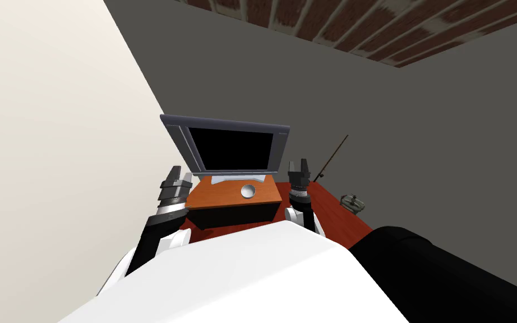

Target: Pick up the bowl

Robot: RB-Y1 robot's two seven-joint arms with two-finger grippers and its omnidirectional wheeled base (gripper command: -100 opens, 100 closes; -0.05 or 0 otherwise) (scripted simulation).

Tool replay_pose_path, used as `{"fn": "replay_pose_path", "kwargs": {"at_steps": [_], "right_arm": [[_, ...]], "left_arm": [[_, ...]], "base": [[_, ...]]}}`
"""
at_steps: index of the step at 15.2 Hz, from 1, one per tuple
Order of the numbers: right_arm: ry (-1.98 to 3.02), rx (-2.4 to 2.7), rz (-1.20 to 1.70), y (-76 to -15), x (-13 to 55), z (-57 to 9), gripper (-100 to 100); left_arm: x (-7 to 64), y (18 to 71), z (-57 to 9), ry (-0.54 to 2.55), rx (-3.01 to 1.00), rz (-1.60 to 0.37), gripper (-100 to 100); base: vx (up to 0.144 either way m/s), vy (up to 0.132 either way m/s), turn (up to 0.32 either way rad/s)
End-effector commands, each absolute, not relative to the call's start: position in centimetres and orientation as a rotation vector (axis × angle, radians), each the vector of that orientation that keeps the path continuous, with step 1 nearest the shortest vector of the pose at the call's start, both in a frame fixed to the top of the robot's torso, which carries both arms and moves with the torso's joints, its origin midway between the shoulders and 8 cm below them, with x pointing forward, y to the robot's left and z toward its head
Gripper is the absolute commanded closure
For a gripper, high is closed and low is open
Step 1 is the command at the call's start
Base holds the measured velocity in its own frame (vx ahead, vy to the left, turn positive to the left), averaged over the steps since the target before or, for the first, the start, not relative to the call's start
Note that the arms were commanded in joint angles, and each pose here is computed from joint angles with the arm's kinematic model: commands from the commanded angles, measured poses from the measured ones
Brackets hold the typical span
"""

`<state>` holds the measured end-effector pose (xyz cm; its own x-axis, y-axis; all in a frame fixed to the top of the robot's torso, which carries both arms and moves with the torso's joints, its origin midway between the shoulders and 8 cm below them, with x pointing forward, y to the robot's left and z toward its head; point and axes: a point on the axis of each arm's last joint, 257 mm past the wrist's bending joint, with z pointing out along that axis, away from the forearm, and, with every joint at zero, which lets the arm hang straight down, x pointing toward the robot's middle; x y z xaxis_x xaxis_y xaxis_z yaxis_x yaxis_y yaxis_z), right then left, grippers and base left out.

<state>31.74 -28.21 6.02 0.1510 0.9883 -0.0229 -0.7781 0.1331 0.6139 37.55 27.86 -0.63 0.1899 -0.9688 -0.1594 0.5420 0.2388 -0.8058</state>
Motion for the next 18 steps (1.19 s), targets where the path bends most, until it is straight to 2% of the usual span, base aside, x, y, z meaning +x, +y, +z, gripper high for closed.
{"fn": "replay_pose_path", "kwargs": {"at_steps": [1,18], "right_arm": [[0.486,0.529,1.356,-28.2,31.7,6.0,0],[0.486,0.529,1.356,-28.2,31.7,6.0,0]], "left_arm": [[37.9,27.8,-1.0,0.799,-0.676,-1.180,-100],[43.6,32.8,-11.9,1.116,-0.893,-0.988,-100]], "base": [[0.002,-0.004,-0.024],[0.011,-0.022,-0.107]]}}
